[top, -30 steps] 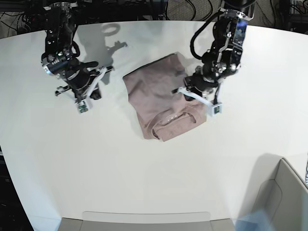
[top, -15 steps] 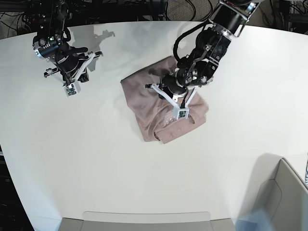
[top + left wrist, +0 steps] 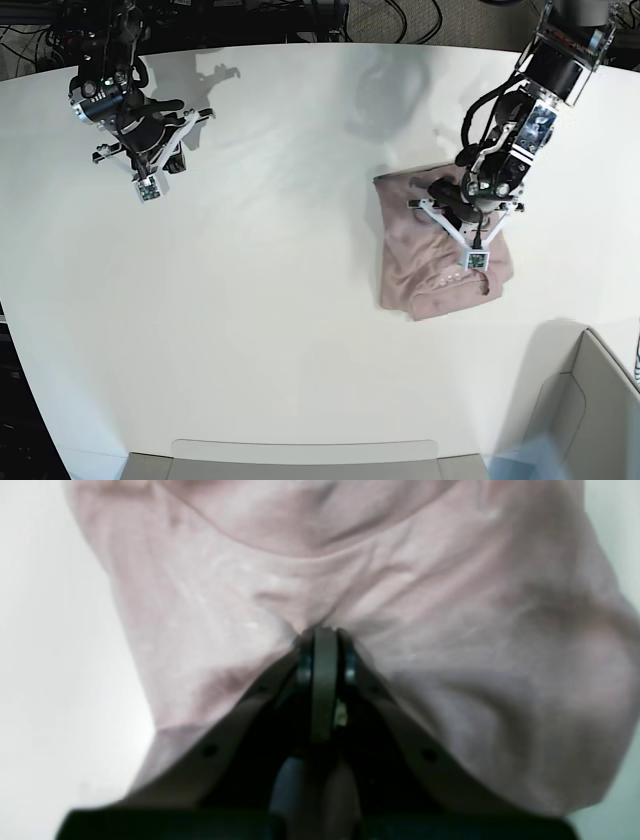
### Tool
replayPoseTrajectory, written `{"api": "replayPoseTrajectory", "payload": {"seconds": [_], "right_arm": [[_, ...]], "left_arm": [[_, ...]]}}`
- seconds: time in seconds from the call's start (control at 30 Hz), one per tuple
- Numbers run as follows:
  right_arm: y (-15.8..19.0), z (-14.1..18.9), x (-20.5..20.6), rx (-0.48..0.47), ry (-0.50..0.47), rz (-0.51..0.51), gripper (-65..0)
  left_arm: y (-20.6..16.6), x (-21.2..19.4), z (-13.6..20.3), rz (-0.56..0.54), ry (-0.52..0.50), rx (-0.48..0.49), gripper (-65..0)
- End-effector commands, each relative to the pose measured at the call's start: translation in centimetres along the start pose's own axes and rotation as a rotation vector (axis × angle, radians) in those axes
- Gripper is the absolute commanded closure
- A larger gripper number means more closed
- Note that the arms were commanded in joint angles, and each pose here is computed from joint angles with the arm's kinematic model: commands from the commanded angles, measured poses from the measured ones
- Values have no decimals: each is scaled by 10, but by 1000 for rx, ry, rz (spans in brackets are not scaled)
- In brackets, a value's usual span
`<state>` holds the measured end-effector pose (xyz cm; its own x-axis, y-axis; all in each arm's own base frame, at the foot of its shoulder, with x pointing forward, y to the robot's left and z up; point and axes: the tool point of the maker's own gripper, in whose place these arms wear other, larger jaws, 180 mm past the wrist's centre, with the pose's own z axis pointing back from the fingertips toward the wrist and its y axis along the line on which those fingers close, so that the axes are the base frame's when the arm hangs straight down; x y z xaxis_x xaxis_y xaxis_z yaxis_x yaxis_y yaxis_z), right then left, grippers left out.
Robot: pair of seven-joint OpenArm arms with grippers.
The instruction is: Fold the T-shirt properly
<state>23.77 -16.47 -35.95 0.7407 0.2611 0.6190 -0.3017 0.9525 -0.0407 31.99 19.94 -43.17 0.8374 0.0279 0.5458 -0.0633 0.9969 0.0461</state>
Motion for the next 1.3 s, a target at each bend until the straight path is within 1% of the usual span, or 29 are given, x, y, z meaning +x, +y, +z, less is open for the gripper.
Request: {"api": "replayPoseTrajectory", "payload": {"seconds": [0.0,0.13,0.17,0.23,0.3,0.37,0.4,0.5,0.57,0.63,0.77,0.8,0.93,1.0,1.1,1.2,1.27], "right_arm": [[-2,4,12,-5,-44,9,0],[-2,4,12,-5,-44,12,0],[-2,4,11,-5,-42,12,0],[-3,4,11,-6,-42,11,0],[-2,4,13,-5,-46,13,0],[-1,9,20,-9,-68,26,0],[-1,12,23,-10,-81,33,0],[2,18,27,-11,-95,46,0],[5,19,17,-5,-70,42,0],[9,20,1,7,-30,46,0],[18,26,-36,31,57,45,0],[23,27,-46,44,82,43,0],[39,42,-96,86,211,34,0],[51,53,-124,129,289,60,0],[58,75,-163,174,405,109,0],[71,96,-190,226,458,78,0],[76,110,-205,261,498,68,0]], "left_arm": [[18,-1,-3,11,32,50,0],[41,14,-8,18,15,106,0],[41,16,-8,18,11,104,0],[38,31,-1,12,-28,91,0],[40,52,12,27,-81,80,0],[37,84,33,71,-179,51,0],[36,93,42,87,-212,40,0],[34,99,71,136,-258,-3,0],[20,92,90,130,-270,-51,0],[14,74,99,126,-259,-72,0],[21,19,114,189,-192,-65,0],[27,8,118,204,-177,-52,0],[49,-59,122,282,-40,19,0],[62,-91,128,318,21,65,0],[83,-137,143,360,115,139,0],[96,-179,160,386,205,197,0],[96,-208,172,392,277,217,0]]}}
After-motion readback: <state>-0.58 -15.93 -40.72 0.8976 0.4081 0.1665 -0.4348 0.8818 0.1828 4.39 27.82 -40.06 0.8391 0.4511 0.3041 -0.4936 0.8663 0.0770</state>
